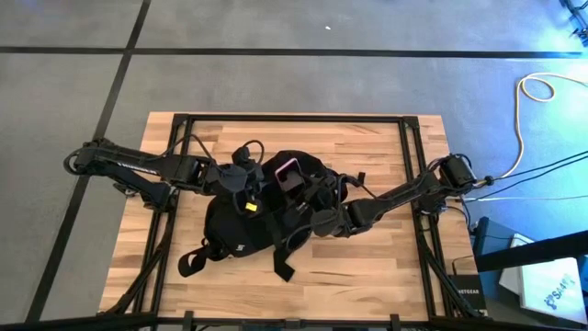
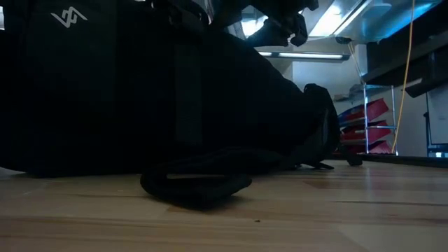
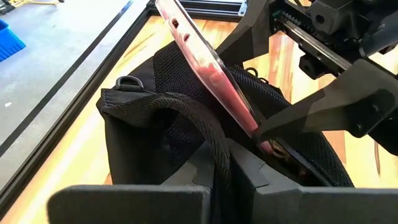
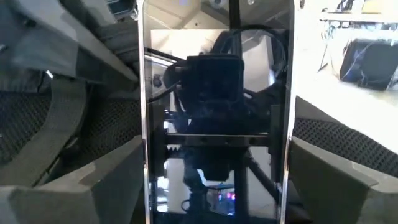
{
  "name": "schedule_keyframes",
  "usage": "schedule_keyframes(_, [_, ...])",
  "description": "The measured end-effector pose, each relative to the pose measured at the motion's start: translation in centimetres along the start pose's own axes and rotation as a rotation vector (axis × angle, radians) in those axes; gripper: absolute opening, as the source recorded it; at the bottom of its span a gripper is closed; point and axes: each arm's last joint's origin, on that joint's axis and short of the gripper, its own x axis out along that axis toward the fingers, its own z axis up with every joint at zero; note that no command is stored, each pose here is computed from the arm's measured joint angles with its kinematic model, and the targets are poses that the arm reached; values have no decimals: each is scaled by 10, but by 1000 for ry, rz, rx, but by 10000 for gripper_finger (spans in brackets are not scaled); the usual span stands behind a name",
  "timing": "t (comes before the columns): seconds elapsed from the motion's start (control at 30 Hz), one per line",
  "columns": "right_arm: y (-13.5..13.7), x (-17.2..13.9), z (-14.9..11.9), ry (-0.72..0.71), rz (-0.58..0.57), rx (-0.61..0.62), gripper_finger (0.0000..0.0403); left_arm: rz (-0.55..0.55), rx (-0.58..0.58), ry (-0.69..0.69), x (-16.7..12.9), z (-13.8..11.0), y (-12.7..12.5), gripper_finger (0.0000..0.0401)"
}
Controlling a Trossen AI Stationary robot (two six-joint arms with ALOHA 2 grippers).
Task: Unpack backpack
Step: Put the pink cellphone into the black backpack
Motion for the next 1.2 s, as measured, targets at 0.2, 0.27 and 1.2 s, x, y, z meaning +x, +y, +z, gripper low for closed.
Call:
schedule_keyframes(0.2, [-3,-1,-1,13,-25,129,337,0,0,-1,0,0,0,6])
schedule_keyframes(0.27, [-4,-1,-3,25,-26,185,337,0,0,0,0,0,0,6])
schedule_keyframes(1.2, [-6,-1,-6,54,-16,-87,337,1,0,-1,0,0,0,6])
